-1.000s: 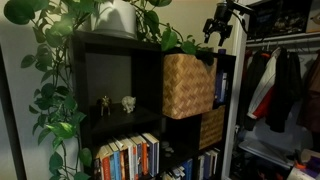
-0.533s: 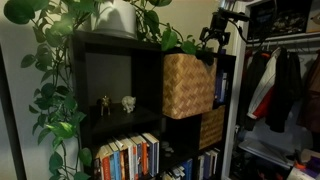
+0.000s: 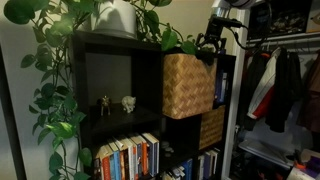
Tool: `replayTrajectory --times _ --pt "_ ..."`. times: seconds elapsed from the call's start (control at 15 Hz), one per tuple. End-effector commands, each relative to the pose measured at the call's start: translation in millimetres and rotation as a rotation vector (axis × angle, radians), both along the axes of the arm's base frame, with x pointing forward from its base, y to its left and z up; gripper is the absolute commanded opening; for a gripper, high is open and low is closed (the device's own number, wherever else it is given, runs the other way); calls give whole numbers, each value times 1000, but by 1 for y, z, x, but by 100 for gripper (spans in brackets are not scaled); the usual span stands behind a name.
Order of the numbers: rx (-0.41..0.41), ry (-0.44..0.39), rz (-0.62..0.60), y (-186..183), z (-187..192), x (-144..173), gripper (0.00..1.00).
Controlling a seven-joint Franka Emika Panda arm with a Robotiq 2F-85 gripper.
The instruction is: Pull out the topmost basket, pick up the black clothing from the top of the book shelf and put it inside the basket, push the basket backwards
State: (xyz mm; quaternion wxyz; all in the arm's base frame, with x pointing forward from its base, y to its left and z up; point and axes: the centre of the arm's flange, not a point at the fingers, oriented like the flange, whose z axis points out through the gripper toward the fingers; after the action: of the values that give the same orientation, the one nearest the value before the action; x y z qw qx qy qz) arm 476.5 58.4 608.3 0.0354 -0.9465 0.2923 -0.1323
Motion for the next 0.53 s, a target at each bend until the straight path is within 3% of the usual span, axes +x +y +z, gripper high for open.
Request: replayTrajectory --times 0.0,0.47 --pt "4 -31 -72 1 -8 4 65" --pt "-9 -7 -100 3 -2 8 21"
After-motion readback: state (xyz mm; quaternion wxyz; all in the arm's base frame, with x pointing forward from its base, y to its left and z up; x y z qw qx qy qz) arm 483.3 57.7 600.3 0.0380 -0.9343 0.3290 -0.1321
